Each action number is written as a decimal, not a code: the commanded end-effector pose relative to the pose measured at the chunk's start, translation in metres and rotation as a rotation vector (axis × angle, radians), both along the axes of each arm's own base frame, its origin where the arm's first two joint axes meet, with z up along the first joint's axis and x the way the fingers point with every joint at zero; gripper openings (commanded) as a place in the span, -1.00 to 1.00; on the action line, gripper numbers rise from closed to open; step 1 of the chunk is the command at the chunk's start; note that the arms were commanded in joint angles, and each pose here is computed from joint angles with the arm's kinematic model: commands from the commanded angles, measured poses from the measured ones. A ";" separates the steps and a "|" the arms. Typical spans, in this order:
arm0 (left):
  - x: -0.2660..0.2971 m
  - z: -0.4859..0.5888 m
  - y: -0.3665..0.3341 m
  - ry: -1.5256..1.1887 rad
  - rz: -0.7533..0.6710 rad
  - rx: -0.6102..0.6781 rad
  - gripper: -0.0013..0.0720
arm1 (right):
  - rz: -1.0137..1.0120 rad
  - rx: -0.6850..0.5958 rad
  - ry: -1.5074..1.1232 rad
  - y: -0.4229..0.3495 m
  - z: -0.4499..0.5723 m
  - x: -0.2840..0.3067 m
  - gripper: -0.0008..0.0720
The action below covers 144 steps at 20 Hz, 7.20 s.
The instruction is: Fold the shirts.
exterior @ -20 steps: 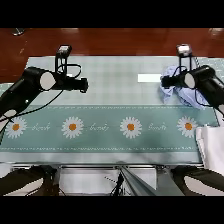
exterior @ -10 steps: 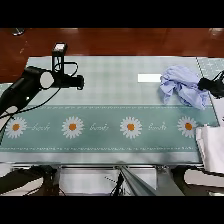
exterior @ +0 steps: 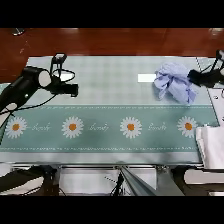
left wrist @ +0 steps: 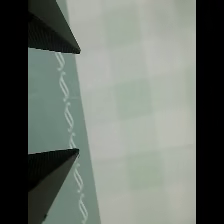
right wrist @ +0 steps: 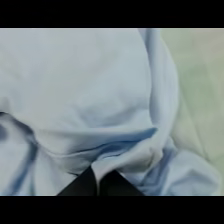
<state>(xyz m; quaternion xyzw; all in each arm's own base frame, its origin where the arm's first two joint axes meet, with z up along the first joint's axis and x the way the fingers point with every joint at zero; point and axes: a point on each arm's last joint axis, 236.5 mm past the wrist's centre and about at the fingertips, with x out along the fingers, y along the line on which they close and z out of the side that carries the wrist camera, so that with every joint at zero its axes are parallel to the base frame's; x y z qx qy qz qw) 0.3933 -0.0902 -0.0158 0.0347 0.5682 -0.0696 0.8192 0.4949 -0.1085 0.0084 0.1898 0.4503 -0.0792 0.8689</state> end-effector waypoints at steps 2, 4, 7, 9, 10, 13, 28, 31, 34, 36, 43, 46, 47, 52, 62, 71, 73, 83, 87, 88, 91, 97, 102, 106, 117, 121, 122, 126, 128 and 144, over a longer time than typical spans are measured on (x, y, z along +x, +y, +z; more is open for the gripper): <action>-0.043 0.021 0.046 0.110 0.104 -0.027 0.95 | 0.148 -0.092 -0.362 0.047 0.193 0.019 -0.92; -0.060 0.044 0.020 0.017 0.125 -0.185 0.95 | 0.196 -0.129 -0.516 0.077 0.272 -0.006 -0.92; -0.107 0.060 -0.030 -0.106 0.061 -0.389 0.95 | 0.273 -0.180 -0.743 0.122 0.372 -0.056 -0.92; -0.142 0.056 -0.049 -0.120 0.022 -0.456 0.95 | 0.311 -0.206 -0.879 0.142 0.430 -0.093 -0.92; -0.156 0.052 -0.054 -0.120 -0.001 -0.470 0.95 | 0.329 -0.215 -0.940 0.151 0.455 -0.110 -0.92; -0.174 0.043 -0.056 -0.123 0.029 -0.503 0.95 | 0.419 -0.245 -1.110 0.183 0.522 -0.160 -0.92; -0.149 0.047 -0.053 -0.214 0.091 -0.532 0.95 | 1.016 0.165 -0.201 0.448 0.168 -0.208 -0.92; -0.150 0.047 -0.053 -0.211 0.090 -0.532 0.95 | 0.927 0.258 -0.027 0.465 0.087 -0.210 -0.91; -0.150 0.047 -0.053 -0.212 0.087 -0.530 0.95 | 0.889 0.290 0.006 0.464 0.080 -0.199 0.72; -0.152 0.045 -0.053 -0.198 0.084 -0.527 0.95 | 0.816 0.261 -0.043 0.424 0.109 -0.167 0.72; -0.231 -0.002 -0.076 0.186 0.053 -0.565 0.95 | 0.162 -0.125 0.005 0.079 0.150 -0.149 0.72; -0.242 -0.025 -0.125 0.253 0.076 -0.770 0.95 | -0.050 0.037 0.110 0.044 0.071 -0.198 0.72; -0.244 -0.032 -0.139 0.265 0.071 -0.807 0.95 | -0.057 0.121 0.143 0.057 0.042 -0.211 0.72; -0.258 -0.066 -0.185 0.357 0.004 -0.763 0.95 | 0.021 0.330 0.308 0.116 -0.048 -0.263 0.72; -0.228 -0.051 -0.247 0.332 -0.202 -0.813 -0.92 | 0.016 0.352 0.313 0.118 -0.063 -0.259 0.72; -0.197 -0.009 -0.235 0.315 -0.209 -0.931 -0.92 | 0.102 0.431 0.377 0.172 -0.109 -0.208 0.72; -0.192 -0.002 -0.233 0.293 -0.206 -0.940 -0.92 | 0.116 0.449 0.397 0.181 -0.113 -0.194 0.72; -0.088 0.138 -0.182 -0.083 -0.197 -1.089 -0.92 | 0.369 0.287 0.128 0.178 0.027 -0.084 -0.92; -0.042 0.315 -0.112 -0.573 -0.231 -1.088 -0.92 | 0.440 0.108 -0.374 0.173 0.259 -0.047 -0.92; -0.045 0.359 -0.094 -0.694 -0.244 -1.068 -0.92 | 0.452 0.058 -0.490 0.173 0.313 -0.057 -0.92; -0.085 0.477 -0.044 -1.057 -0.275 -0.934 -0.92 | 0.446 -0.113 -0.787 0.170 0.443 -0.128 -0.92; -0.177 0.553 0.038 -1.444 -0.004 -0.289 -0.92 | 0.284 -0.373 -0.989 0.140 0.520 -0.289 -0.92; -0.247 0.543 0.041 -1.477 0.079 -0.010 -0.92 | 0.201 -0.428 -0.991 0.128 0.514 -0.368 -0.92; -0.267 0.526 0.019 -1.415 -0.064 -0.077 -0.92 | 0.219 -0.409 -0.914 0.130 0.492 -0.378 -0.92; -0.130 0.264 0.015 -0.647 0.078 -0.525 -0.92 | 0.330 -0.133 -0.377 0.139 0.256 -0.210 -0.92; -0.059 0.167 0.047 -0.490 0.218 -0.545 -0.92 | 0.277 -0.060 -0.277 0.127 0.165 -0.115 -0.92; -0.039 0.156 0.056 -0.483 0.256 -0.549 -0.92 | 0.269 -0.034 -0.279 0.127 0.151 -0.089 -0.92; 0.033 0.119 0.066 -0.432 0.338 -0.584 -0.92 | 0.237 0.149 -0.240 0.140 0.100 0.007 -0.92; 0.057 0.102 0.057 -0.388 0.345 -0.616 -0.92 | 0.224 0.253 -0.224 0.150 0.082 0.045 -0.92; -0.135 -0.025 0.131 0.314 0.564 -0.650 0.96 | 0.024 0.116 0.396 0.002 0.007 -0.159 0.71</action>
